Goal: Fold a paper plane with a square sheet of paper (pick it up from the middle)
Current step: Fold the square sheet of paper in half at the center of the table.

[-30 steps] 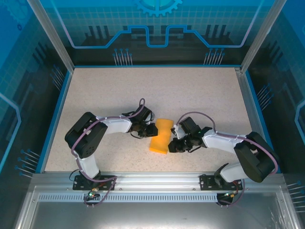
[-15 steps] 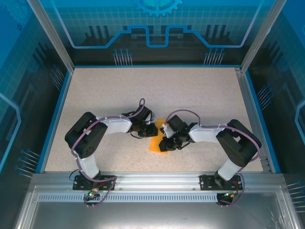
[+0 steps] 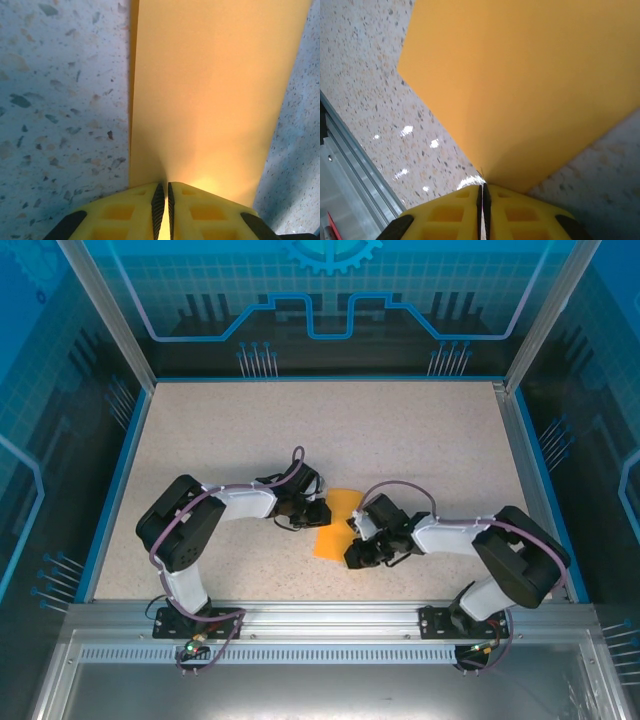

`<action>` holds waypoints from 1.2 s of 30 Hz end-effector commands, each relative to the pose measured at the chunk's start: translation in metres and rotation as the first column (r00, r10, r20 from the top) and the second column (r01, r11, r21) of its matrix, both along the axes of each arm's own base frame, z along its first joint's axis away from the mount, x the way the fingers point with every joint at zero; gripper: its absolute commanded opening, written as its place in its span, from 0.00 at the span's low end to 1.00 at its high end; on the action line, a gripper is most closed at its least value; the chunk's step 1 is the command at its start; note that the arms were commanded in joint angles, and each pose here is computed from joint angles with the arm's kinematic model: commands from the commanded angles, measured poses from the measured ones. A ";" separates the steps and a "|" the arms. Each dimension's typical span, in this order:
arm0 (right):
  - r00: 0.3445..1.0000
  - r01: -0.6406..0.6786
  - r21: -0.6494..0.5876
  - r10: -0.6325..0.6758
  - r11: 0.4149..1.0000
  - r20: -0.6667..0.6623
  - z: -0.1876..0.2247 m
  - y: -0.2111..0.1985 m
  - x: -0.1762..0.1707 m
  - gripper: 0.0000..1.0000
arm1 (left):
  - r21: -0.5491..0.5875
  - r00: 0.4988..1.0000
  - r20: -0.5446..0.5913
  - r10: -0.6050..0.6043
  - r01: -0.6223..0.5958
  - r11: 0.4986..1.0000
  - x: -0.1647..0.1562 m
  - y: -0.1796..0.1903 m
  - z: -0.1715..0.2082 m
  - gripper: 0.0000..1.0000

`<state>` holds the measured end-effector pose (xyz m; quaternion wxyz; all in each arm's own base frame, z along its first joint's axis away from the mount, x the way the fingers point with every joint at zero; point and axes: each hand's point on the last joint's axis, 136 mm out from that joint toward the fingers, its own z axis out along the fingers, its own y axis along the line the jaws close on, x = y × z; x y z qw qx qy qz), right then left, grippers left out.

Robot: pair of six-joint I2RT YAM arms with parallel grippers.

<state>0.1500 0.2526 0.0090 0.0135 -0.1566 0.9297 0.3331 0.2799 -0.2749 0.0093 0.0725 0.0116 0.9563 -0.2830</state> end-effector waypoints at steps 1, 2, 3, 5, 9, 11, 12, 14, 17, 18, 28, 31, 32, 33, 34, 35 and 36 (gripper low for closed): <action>0.993 0.009 -0.138 -0.025 0.990 -0.115 -0.022 -0.035 -0.035 0.13 | 0.251 0.983 -0.183 0.021 0.026 0.968 -0.050 0.054 -0.057 0.17; 0.993 0.013 -0.137 -0.029 0.991 -0.113 -0.021 -0.037 -0.036 0.13 | 0.250 0.983 -0.182 0.021 0.026 0.968 -0.050 0.053 -0.056 0.17; 0.993 0.021 -0.132 -0.035 0.991 -0.110 -0.020 -0.038 -0.035 0.13 | 0.249 0.983 -0.180 0.020 0.026 0.968 -0.050 0.053 -0.056 0.17; 0.995 0.037 -0.107 -0.047 0.994 -0.090 -0.011 -0.037 -0.030 0.13 | 0.243 0.983 -0.181 0.020 0.025 0.970 -0.049 0.052 -0.055 0.17; 0.997 0.083 -0.025 -0.083 0.996 -0.009 0.022 -0.028 -0.005 0.13 | 0.218 0.985 -0.172 0.016 0.022 0.976 -0.045 0.045 -0.047 0.17; 0.992 0.124 0.018 -0.124 0.992 0.030 0.038 -0.027 0.012 0.13 | 0.204 0.986 -0.164 0.015 0.018 0.979 -0.042 0.043 -0.041 0.17; 0.988 0.148 0.045 -0.150 0.988 0.047 0.045 -0.027 0.021 0.13 | 0.195 0.987 -0.158 0.013 0.018 0.981 -0.041 0.040 -0.037 0.18; 0.978 0.190 0.090 -0.196 0.978 0.068 0.054 -0.025 0.037 0.13 | 0.173 0.989 -0.147 0.010 0.015 0.985 -0.037 0.035 -0.028 0.18; 0.963 0.237 0.112 -0.248 0.965 0.104 0.062 -0.025 0.060 0.15 | 0.139 0.992 -0.128 0.005 0.013 0.990 -0.030 0.028 -0.013 0.18; 0.957 0.254 0.111 -0.266 0.961 0.114 0.063 -0.026 0.067 0.16 | 0.123 0.993 -0.116 0.002 0.013 0.992 -0.027 0.024 -0.007 0.19; 0.937 0.308 0.112 -0.322 0.945 0.136 0.058 -0.019 0.113 0.18 | -0.001 1.000 -0.018 0.001 -0.001 1.000 -0.003 -0.001 0.053 0.29; 0.937 0.307 0.111 -0.321 0.945 0.138 0.056 -0.013 0.123 0.20 | 0.031 1.000 0.015 -0.003 0.003 1.000 0.001 0.004 0.062 0.33; 0.936 0.310 0.107 -0.323 0.945 0.139 0.055 -0.013 0.125 0.21 | 0.045 1.000 0.028 -0.001 0.000 0.999 0.004 0.007 0.064 0.34; 0.935 0.313 0.098 -0.325 0.945 0.145 0.053 -0.012 0.129 0.22 | 0.063 0.999 0.040 0.003 -0.006 0.998 0.006 0.010 0.066 0.38; 0.935 0.314 0.086 -0.323 0.946 0.149 0.051 -0.012 0.131 0.22 | 0.075 0.999 0.046 0.013 -0.016 0.997 0.008 0.013 0.066 0.42; 0.936 0.310 0.074 -0.318 0.948 0.151 0.049 -0.011 0.134 0.22 | 0.086 0.998 0.057 0.024 -0.029 0.996 0.012 0.017 0.067 0.45; 0.938 0.306 0.065 -0.312 0.950 0.151 0.046 -0.009 0.136 0.23 | 0.094 0.997 0.064 0.037 -0.043 0.995 0.016 0.020 0.067 0.47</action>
